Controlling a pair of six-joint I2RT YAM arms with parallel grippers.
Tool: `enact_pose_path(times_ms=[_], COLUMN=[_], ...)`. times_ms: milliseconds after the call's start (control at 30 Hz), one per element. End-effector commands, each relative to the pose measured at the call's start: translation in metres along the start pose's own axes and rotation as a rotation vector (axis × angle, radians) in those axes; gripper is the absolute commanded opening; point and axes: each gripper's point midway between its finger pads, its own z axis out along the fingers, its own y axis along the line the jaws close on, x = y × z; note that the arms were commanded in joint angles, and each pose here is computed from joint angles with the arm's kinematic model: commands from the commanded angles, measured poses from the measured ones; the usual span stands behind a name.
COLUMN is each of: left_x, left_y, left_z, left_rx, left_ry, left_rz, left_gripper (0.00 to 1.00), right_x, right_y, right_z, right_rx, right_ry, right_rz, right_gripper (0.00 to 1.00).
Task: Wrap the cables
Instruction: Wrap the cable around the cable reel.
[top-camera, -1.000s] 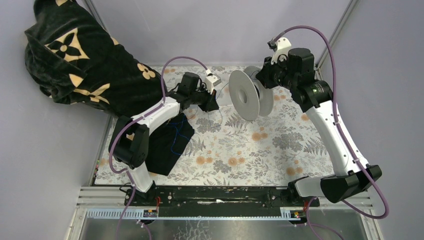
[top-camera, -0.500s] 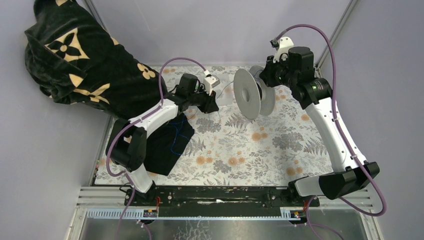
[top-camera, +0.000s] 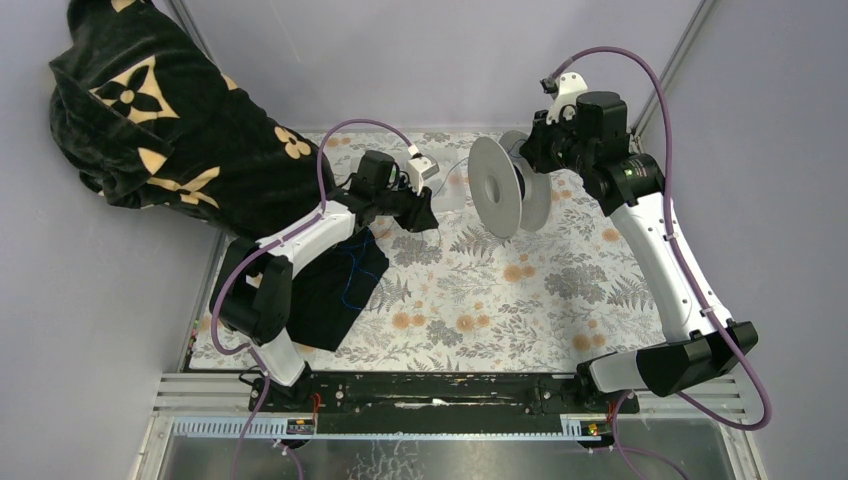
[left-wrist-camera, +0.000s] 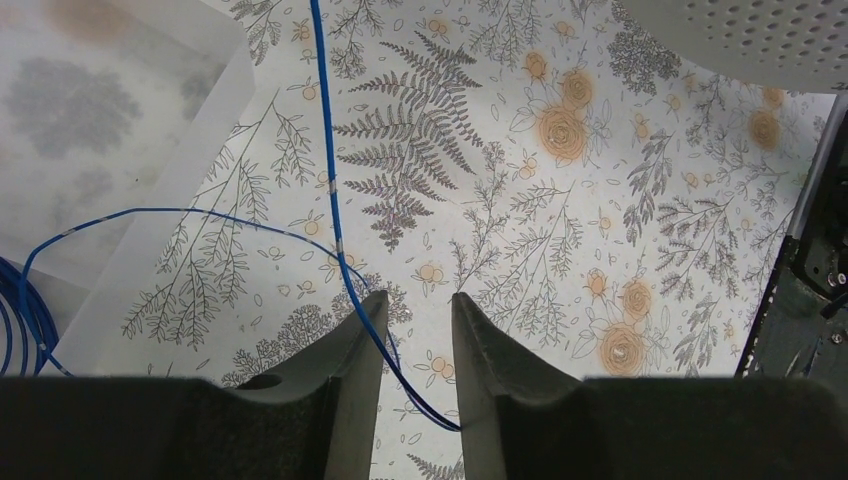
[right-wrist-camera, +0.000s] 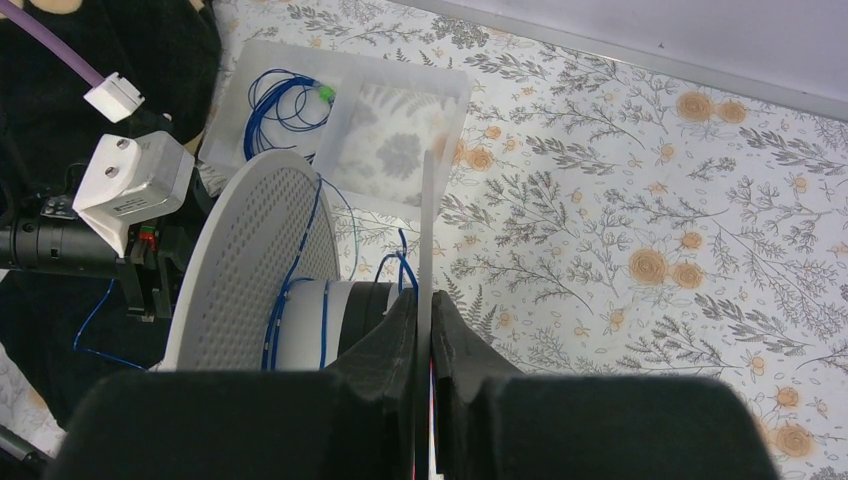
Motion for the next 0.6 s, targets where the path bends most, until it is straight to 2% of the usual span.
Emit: enact_pose_path(times_ms=[0, 100, 233, 300, 500, 567], left_x=[-0.0096, -0.0089, -0.0071, -0.0052, -0.0039, -0.0009], left_y=[-0.0053, -0.0075, -0.0086, -0.0078, -0.0094, -0.0095], left_z=[-0.0043, -0.0057, -0.0078, -0.0070, -0.0027, -0.0017], left_rx=[0.027, 0.039, 0.048, 0.050, 0.077, 0.082], left_ry=[-0.037, -0.036, -0.035, -0.032, -0.024, -0.017], left_rz=[0.013, 0.006, -0.006, -0.010, -0.016, -0.015], left_gripper=[0.40, 0.45, 0.46, 0.42, 0.14, 0.10], right_x=[-0.0433, -0.0414, -0.0397, -0.0392, -0.0410, -0.0431], right_y=[-0.0011, -0.0030, -0.0043, -0.0039, -0.0039, -0.0066], right_z=[-0.0145, -0.0139, -0.0126, -0.0118, -0.0115, -0.0122], right_rx=[0.017, 0.025, 0.028, 0.024, 0.026, 0.040], right_ry=[-0.136, -0.133, -0.132, -0.131, -0.133, -0.138], right_rz=[-0.022, -0.026, -0.026, -0.025, -0.023, -0.022], right_gripper=[0.00, 0.00, 0.00, 0.00, 0.00, 0.00])
